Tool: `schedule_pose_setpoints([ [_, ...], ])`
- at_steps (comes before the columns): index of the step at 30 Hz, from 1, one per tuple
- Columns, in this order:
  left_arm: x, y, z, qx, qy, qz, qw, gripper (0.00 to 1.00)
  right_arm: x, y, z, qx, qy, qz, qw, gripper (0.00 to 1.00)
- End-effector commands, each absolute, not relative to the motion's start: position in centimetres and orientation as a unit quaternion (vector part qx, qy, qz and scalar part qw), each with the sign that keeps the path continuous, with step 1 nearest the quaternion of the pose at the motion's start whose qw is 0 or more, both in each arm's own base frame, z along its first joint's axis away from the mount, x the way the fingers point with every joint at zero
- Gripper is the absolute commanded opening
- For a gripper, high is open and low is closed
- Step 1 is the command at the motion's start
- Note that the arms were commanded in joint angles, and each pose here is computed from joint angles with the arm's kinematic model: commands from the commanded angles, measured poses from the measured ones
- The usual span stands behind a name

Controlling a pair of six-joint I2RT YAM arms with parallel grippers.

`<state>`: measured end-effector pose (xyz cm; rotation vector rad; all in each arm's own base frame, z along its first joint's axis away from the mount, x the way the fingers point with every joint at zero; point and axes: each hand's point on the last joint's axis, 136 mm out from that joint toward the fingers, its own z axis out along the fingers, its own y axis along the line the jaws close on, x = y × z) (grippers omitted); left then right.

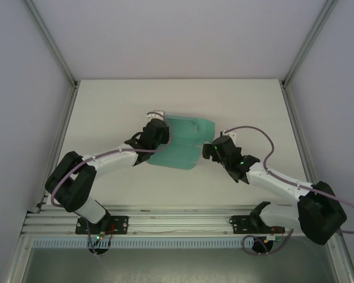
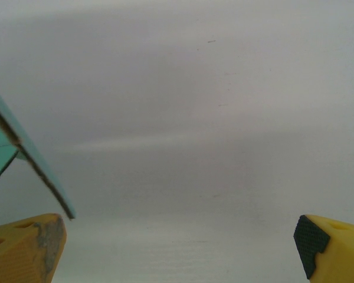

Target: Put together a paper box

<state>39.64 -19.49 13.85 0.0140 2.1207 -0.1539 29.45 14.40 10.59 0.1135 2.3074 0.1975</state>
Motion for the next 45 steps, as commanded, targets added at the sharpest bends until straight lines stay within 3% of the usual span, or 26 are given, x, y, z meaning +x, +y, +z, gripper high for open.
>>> schedule_pose_setpoints([
  [1, 39.8, -19.9, 14.7, 0.009, 0.868, -0.067, 0.492, 0.0, 31.6, 15.3, 13.6, 0.064, 0.881, 0.106, 0.457, 1.0],
  [9, 39.5, -20.8, 14.1, 0.029, 0.871, -0.086, 0.484, 0.0, 33.0, 17.8, 15.6, -0.007, 0.874, 0.119, 0.471, 1.0],
  [23, 39.5, -21.4, 15.1, 0.007, 0.87, -0.117, 0.479, 0.0, 36.6, 22.3, 14.3, -0.051, 0.87, 0.106, 0.479, 1.0],
  [30, 39.8, -20.6, 14.5, -0.005, 0.874, -0.093, 0.477, 0.0, 36.2, 20.9, 13.6, -0.047, 0.876, 0.046, 0.478, 1.0],
  [39, 40.0, -18.7, 14.5, -0.024, 0.87, -0.063, 0.488, 0.0, 33.5, 15.2, 16.3, 0.017, 0.862, -0.004, 0.507, 1.0],
  [42, 40.2, -17.3, 15.1, -0.057, 0.865, -0.042, 0.497, 0.0, 32.2, 13.9, 16.8, 0.062, 0.865, 0.029, 0.496, 1.0],
  [45, 40.3, -16.0, 15.9, -0.09, 0.853, -0.027, 0.513, 0.0, 30.6, 16.1, 17.5, 0.081, 0.864, 0.152, 0.472, 1.0],
])
